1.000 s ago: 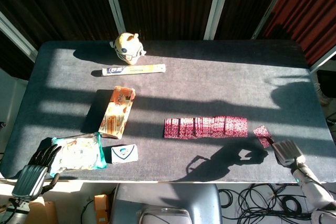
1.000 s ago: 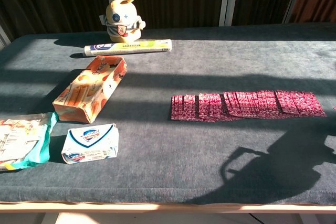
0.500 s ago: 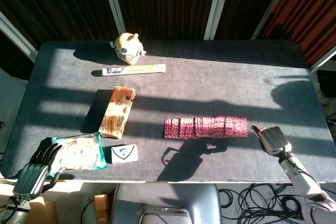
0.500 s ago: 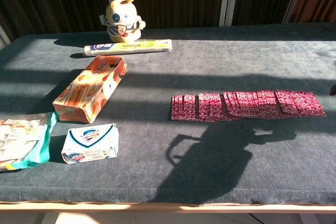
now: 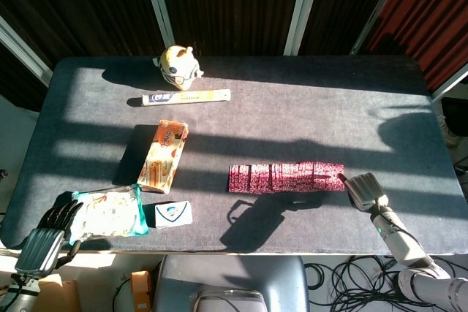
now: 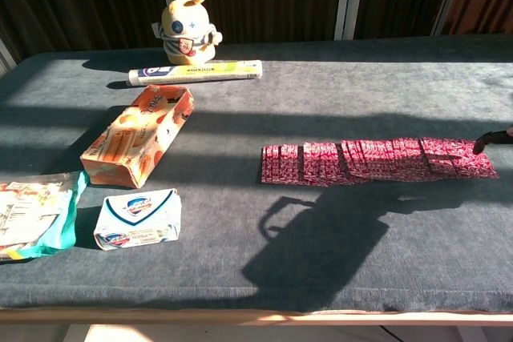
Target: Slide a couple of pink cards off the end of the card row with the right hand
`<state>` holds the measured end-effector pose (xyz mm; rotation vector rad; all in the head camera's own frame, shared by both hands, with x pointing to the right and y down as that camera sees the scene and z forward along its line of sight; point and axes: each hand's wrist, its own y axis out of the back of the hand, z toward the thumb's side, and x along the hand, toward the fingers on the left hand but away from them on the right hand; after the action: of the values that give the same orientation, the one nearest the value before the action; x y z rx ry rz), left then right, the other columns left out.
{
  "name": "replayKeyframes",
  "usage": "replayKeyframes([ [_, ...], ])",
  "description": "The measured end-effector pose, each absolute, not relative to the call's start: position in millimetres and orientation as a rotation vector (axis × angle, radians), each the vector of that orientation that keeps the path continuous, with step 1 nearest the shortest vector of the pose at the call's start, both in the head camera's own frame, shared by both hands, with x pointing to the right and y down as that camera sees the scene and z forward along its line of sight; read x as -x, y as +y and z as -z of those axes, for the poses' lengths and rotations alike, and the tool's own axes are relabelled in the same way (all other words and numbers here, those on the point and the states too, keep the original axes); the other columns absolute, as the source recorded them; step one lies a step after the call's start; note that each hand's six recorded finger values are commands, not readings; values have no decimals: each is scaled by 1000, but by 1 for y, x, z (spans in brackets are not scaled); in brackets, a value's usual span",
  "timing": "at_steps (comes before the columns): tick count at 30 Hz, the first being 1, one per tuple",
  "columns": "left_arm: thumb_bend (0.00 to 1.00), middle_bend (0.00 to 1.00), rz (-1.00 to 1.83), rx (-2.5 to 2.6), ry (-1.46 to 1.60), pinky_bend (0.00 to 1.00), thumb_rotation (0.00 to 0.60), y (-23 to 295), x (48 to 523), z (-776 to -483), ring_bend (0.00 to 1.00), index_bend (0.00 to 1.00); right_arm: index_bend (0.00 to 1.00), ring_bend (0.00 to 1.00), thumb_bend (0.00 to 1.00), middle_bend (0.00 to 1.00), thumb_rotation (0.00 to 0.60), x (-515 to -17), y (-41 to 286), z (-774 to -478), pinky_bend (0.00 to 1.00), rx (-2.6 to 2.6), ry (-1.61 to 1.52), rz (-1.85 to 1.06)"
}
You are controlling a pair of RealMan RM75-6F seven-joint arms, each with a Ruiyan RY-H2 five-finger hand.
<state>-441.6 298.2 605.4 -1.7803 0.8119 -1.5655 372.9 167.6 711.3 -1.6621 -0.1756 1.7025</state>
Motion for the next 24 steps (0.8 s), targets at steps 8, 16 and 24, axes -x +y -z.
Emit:
replayKeyframes([
  [8,428,63,1572,1776,808,116,600,297,441,-604,63,0,204,960,782,956,600,-377,166,-721,965,1649,-156,-1738],
  [16,428,63,1577,1774,800,116,600,297,441,-605,64,0,206,960,782,956,600,-383,158,-728,965,1644,-169,-1771],
  [24,428,64,1592,1771,792,117,600,298,441,-606,63,0,217,960,782,956,600,-404,138,-736,965,1581,-201,-1845],
])
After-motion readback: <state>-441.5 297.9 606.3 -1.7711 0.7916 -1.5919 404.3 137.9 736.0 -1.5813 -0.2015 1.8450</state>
